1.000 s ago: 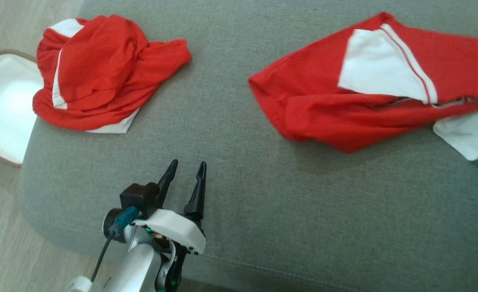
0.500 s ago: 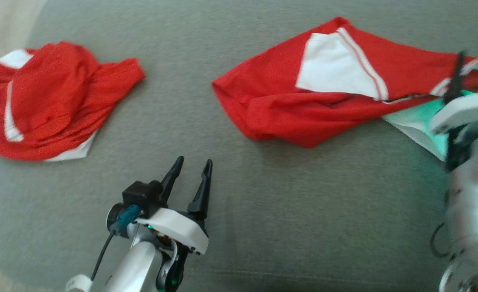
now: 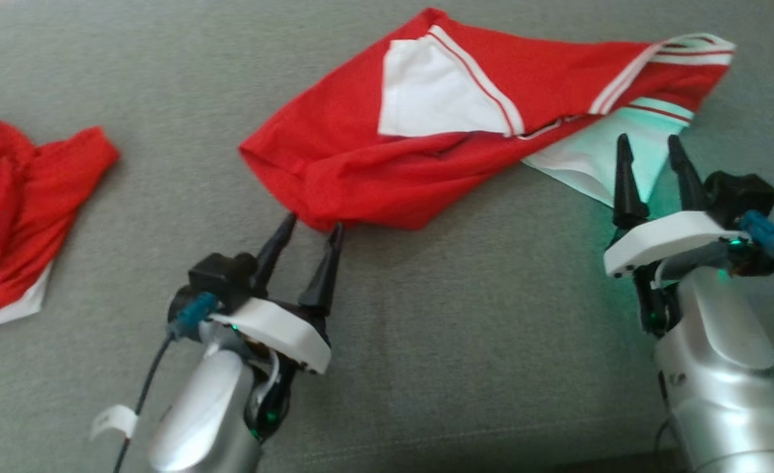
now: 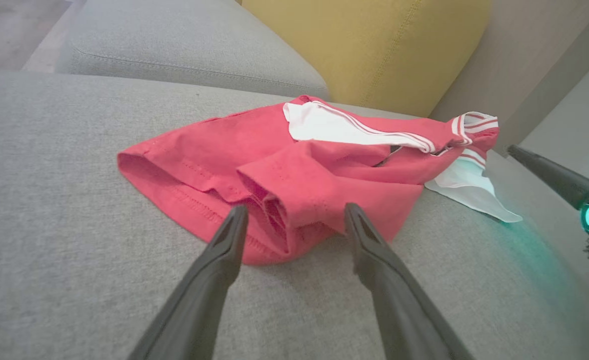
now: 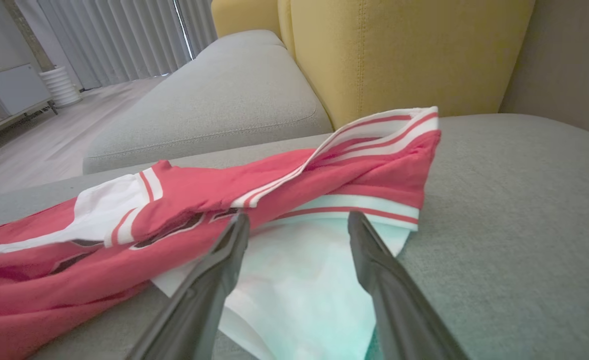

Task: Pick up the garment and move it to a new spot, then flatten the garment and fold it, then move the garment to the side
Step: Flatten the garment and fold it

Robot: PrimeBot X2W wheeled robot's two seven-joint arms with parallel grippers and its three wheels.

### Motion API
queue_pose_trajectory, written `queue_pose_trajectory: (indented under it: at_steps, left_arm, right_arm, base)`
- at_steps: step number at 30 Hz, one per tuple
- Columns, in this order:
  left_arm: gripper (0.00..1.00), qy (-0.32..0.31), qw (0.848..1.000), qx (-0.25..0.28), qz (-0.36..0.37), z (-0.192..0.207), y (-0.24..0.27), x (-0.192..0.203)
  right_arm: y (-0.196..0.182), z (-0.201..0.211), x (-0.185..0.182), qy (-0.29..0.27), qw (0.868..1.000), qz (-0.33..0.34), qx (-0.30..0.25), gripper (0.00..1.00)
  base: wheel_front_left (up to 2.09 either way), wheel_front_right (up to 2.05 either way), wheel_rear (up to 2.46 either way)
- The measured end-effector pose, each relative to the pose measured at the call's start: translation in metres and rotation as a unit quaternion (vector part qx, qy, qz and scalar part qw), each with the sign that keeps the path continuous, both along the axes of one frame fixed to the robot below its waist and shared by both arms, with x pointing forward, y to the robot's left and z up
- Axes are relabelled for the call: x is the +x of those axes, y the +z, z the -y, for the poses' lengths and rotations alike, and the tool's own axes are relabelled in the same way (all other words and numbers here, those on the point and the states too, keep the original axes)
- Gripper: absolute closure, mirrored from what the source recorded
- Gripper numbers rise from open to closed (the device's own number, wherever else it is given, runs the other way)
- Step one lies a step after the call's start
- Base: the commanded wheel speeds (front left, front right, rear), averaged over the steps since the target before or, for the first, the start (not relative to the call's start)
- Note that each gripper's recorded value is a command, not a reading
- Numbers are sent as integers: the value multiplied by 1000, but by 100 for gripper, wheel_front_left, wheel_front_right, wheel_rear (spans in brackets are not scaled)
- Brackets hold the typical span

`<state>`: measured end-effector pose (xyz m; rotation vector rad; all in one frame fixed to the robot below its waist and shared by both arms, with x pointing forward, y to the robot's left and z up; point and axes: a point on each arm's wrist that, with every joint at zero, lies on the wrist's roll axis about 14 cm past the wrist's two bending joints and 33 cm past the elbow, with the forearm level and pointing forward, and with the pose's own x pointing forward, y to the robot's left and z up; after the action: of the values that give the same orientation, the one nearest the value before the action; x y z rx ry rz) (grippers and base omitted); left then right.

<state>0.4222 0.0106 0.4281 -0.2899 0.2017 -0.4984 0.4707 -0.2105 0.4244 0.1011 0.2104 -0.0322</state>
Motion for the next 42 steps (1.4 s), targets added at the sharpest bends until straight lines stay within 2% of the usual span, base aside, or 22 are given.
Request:
queue_pose_trajectory:
  at_steps: [7,13,14,15,16,20,29,36,42]
  left_arm:
    - [0,-18,1000,10,-6,9,-12,13]
    - [0,-32,999,-5,-1,20,-6,15]
    - [24,-35,999,-9,0,23,-4,14]
    - [95,-40,999,-12,0,26,-3,13]
    - [100,-46,999,-15,1,30,-2,11]
    - [100,-56,998,-26,20,36,13,9]
    - [100,-52,990,-55,123,31,89,-3]
    - [100,-25,993,-39,113,9,82,-28]
    - [100,11,996,-24,85,-14,60,-17]
  right_arm:
    - [-1,2,-11,0,1000,3,9,0]
    - [0,0,-11,4,1000,7,13,0]
    - [0,-1,-11,5,1000,6,13,0]
    - [0,-1,-11,4,1000,6,14,0]
    - [0,-1,-12,4,1000,6,15,0]
    - [1,-4,-12,7,1000,8,16,0]
    - [0,-22,-28,21,999,1,36,0]
    - [11,-45,-24,48,998,15,48,0]
    - [2,-50,-23,55,997,4,49,0]
  base:
    - [0,0,0]
    - [0,0,0]
    - [0,0,0]
    - [0,0,0]
    - [0,0,0]
    - [0,0,0]
    - [0,0,0]
    - [0,0,0]
    - [0,0,0]
